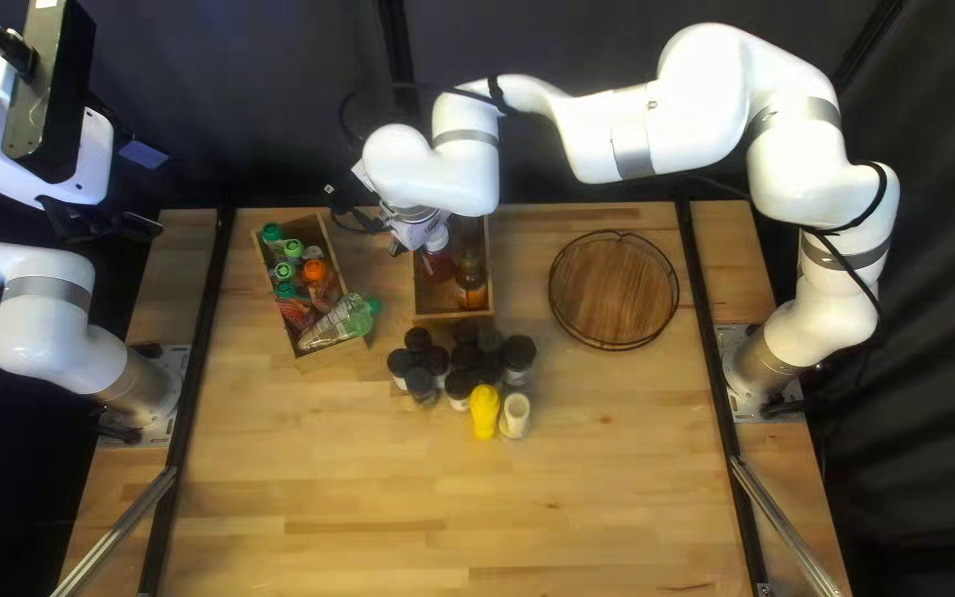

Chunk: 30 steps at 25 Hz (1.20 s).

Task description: Separate condiments, baby food and spices and place it in 3 different racks/containers

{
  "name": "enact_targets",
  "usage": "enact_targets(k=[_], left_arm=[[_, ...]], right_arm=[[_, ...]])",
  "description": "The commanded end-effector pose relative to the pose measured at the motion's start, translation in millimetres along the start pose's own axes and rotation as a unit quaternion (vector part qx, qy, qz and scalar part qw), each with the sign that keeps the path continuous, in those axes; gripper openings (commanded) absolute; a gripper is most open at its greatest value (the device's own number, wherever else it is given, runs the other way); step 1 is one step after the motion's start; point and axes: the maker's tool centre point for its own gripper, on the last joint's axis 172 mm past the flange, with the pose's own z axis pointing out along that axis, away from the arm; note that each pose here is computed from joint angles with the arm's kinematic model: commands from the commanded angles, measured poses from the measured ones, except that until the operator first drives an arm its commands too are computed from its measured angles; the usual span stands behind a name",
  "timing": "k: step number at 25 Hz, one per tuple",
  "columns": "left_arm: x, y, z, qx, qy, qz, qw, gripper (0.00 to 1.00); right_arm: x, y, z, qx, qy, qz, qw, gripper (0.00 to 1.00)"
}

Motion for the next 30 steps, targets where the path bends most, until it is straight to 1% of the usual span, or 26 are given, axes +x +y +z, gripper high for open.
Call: enact_targets(k=[1,3,5,8,10,13,16,18,20,23,25,30], left_arm=[[0,0,0,0.000,0.000,0.000,1.0000,1.00],[0,0,0,0.000,0.000,0.000,1.0000,1.00],[0,0,0,0.000,0.000,0.000,1.0000,1.00],[0,0,0,0.000,0.000,0.000,1.0000,1.00],[0,0,0,0.000,0.000,0.000,1.0000,1.00],[0,0,0,0.000,0.000,0.000,1.0000,1.00],[0,0,0,0.000,0.000,0.000,1.0000,1.00],[0,0,0,0.000,0.000,0.000,1.0000,1.00],[0,0,0,0.000,0.000,0.000,1.0000,1.00],[0,0,0,0.000,0.000,0.000,1.0000,1.00],[0,0,0,0.000,0.000,0.000,1.0000,1.00],[0,0,0,0.000,0.000,0.000,1.0000,1.00]], right_arm=[[0,-1,3,0.004,-0.003,-0.004,1.0000,1.00],[-2,-1,-1,0.007,-0.003,-0.007,0.9999,1.00],[-4,-4,-12,0.011,0.000,-0.013,0.9998,1.00],[-8,-8,-31,0.015,0.006,-0.021,0.9997,1.00],[-19,-13,-54,0.018,0.014,-0.029,0.9993,1.00],[-32,-17,-73,0.023,0.021,-0.037,0.9988,1.00],[-56,-25,-101,0.036,0.029,-0.051,0.9976,1.00],[-72,-30,-114,0.050,0.033,-0.065,0.9961,1.00],[-96,-42,-127,0.071,0.037,-0.086,0.9931,1.00],[-125,-63,-138,0.091,0.037,-0.109,0.9892,1.00],[-152,-86,-145,0.101,0.034,-0.128,0.9860,1.00],[-197,-122,-147,0.110,0.025,-0.156,0.9813,1.00]])
